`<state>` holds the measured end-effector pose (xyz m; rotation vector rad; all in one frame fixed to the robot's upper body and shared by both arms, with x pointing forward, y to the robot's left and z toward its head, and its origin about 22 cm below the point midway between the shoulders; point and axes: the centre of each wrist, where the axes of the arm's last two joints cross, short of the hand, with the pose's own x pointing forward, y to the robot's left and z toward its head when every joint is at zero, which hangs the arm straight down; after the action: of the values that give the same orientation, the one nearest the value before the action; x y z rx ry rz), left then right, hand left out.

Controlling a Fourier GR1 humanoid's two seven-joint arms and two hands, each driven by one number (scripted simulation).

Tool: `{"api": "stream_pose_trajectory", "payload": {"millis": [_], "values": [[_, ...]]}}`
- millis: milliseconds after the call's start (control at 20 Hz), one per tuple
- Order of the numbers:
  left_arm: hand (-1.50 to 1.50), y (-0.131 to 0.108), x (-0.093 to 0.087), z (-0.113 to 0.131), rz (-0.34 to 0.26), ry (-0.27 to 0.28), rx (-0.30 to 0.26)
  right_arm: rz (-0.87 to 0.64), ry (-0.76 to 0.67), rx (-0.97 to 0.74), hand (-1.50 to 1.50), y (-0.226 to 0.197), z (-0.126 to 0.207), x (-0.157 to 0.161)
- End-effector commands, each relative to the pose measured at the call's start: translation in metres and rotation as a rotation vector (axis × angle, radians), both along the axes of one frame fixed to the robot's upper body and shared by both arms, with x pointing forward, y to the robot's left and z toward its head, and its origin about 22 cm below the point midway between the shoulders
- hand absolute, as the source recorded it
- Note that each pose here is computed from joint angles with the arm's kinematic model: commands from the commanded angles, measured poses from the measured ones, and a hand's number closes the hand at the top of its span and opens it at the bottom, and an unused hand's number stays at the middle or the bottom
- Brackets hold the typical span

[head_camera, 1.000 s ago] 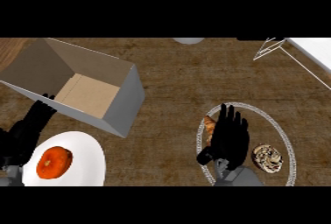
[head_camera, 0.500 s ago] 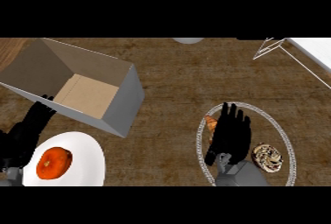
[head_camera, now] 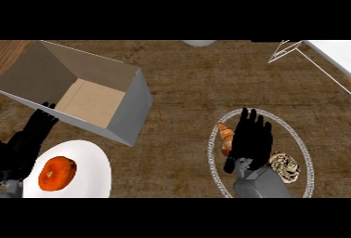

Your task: Pick the croissant from the placemat and place it in the tiered shelf

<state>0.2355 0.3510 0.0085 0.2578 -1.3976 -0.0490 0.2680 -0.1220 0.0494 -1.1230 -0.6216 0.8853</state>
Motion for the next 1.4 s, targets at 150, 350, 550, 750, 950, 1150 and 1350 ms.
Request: {"api": "stream_pose_trajectory", "payload": {"millis": [150,350,550,750,950,1150,1350], "values": [[0.0,0.002,0.007,-0.008,0.02,0.063,-0.009,-0.126,0.09,-0.038,-1.5,-0.001,-0.016,0.002],[0.0,0.009,-0.019,-0.005,0.005,0.052,-0.014,-0.147,0.104,-0.006,1.5,-0.009,-0.022,-0.002],[0.0,0.005,-0.006,0.0,0.019,0.069,-0.001,-0.094,0.116,-0.033,1.5,-0.008,-0.034,0.002],[0.0,0.001,-0.019,0.0,-0.002,0.064,-0.011,-0.059,0.081,-0.065,1.5,-0.005,-0.044,-0.008],[0.0,0.006,-0.005,0.0,0.018,0.056,0.001,-0.043,0.019,-0.126,1.5,-0.017,-0.028,-0.002],[0.0,-0.016,-0.007,-0.008,0.011,0.053,-0.01,-0.108,-0.098,-0.064,1.5,-0.038,-0.008,0.031],[0.0,0.005,0.005,0.006,-0.005,0.045,0.0,-0.236,-0.24,0.068,1.5,-0.098,0.047,0.093]]}}
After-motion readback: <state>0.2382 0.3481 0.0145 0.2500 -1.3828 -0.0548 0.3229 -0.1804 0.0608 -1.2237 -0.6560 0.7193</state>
